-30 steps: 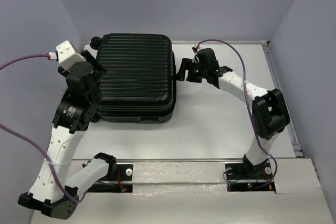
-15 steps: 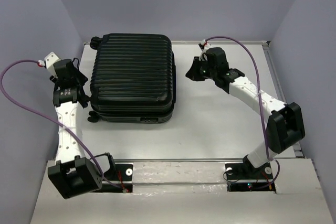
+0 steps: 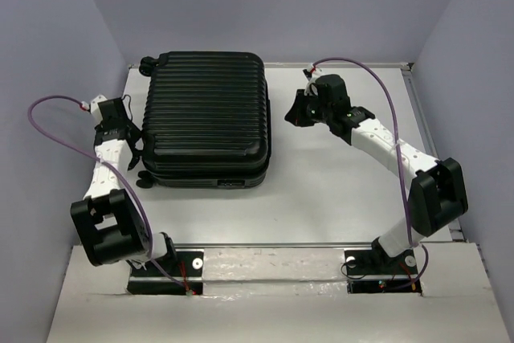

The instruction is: Pack the luggage

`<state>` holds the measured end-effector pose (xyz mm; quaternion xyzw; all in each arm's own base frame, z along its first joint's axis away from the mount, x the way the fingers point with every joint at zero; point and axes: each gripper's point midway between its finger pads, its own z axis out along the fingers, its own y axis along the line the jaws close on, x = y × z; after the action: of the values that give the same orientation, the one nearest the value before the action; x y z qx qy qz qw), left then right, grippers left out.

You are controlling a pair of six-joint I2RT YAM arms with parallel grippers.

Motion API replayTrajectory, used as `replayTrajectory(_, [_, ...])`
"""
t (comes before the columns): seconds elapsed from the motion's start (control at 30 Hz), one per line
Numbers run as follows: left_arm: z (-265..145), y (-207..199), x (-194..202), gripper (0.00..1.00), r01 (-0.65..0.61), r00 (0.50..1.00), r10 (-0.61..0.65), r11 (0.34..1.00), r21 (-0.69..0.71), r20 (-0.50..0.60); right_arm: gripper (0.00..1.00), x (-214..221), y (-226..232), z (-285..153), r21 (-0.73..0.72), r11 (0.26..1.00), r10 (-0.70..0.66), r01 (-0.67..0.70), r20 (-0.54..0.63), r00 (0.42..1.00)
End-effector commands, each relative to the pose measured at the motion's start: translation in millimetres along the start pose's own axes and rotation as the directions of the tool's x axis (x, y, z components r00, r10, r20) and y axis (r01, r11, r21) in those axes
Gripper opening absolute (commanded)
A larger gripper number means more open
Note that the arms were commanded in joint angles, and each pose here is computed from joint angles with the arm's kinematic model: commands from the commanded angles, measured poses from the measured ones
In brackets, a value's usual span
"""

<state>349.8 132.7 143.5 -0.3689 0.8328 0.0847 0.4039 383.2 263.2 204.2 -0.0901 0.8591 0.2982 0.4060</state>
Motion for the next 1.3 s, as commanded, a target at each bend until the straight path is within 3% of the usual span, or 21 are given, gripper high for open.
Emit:
replayTrajectory(0.0, [-11.4,-35.7,32.1,0.49,-0.091,0.995,0.095,0.989,0.120,-0.024,0.10,-10.2,1.6,-1.7,-0.005,1.000,-0.031,0.031,0.033,0.999])
replayTrajectory(0.2, [-33.1,-62.3,85.8,0.48,-0.141,0.982,0.167,0.958,0.250,-0.084,0.14,-8.0,-36.8,2.6,0.079,0.997,-0.010,0.009,0.020,1.000])
replayTrajectory(0.37, [-75.5,-99.9,136.4,0.48,-0.183,0.958,0.257,0.889,0.419,-0.126,0.33,-8.8,-58.9,12.5,0.101,0.995,-0.004,0.007,-0.028,1.000])
replayTrajectory(0.4, [-85.1,-105.8,142.5,0.47,-0.165,0.960,0.247,0.880,0.445,-0.134,0.38,-8.7,-57.4,14.5,0.089,0.996,-0.007,0.010,-0.037,0.999])
replayTrajectory(0.53, [-124.0,-129.5,195.2,0.47,-0.180,0.931,0.324,0.808,0.561,-0.168,0.41,-18.2,-60.9,25.4,0.064,0.998,0.005,-0.002,-0.050,0.999])
replayTrajectory(0.67, [-148.1,-142.6,222.4,0.47,-0.166,0.922,0.341,0.777,0.608,-0.185,0.43,-34.1,-54.2,40.0,0.027,1.000,0.006,-0.005,-0.049,0.999])
replayTrajectory(0.8, [-181.2,-157.7,255.1,0.47,-0.175,0.899,0.396,0.716,0.676,-0.186,0.51,-53.0,-47.6,54.0,-0.009,1.000,0.000,-0.001,-0.030,1.000])
replayTrajectory(0.93, [-211.7,-172.4,266.4,0.47,-0.172,0.895,0.414,0.662,0.730,-0.165,0.59,-73.6,-52.4,67.3,-0.006,1.000,-0.027,0.027,-0.025,0.999])
replayTrajectory(0.97, [-218.8,-178.8,261.3,0.47,-0.169,0.902,0.405,0.650,0.741,-0.149,0.61,-96.3,-50.1,64.1,-0.010,0.999,-0.038,0.038,0.013,0.999])
replayTrajectory(1.03, [-226.3,-185.1,251.4,0.48,-0.184,0.909,0.401,0.632,0.753,-0.115,0.68,-97.8,-58.0,69.1,0.007,1.000,-0.029,0.029,-0.013,0.999])
replayTrajectory(1.17, [-249.4,-206.5,215.8,0.54,-0.196,0.937,0.349,0.586,0.786,-0.026,0.88,-147.2,-46.1,34.7,0.014,0.999,-0.049,0.048,0.088,0.995])
replayTrajectory(1.27, [-264.1,-221.7,206.2,0.60,-0.193,0.940,0.340,0.536,0.822,-0.001,0.97,-165.1,-41.5,5.9,0.040,0.997,-0.064,0.059,0.145,0.987])
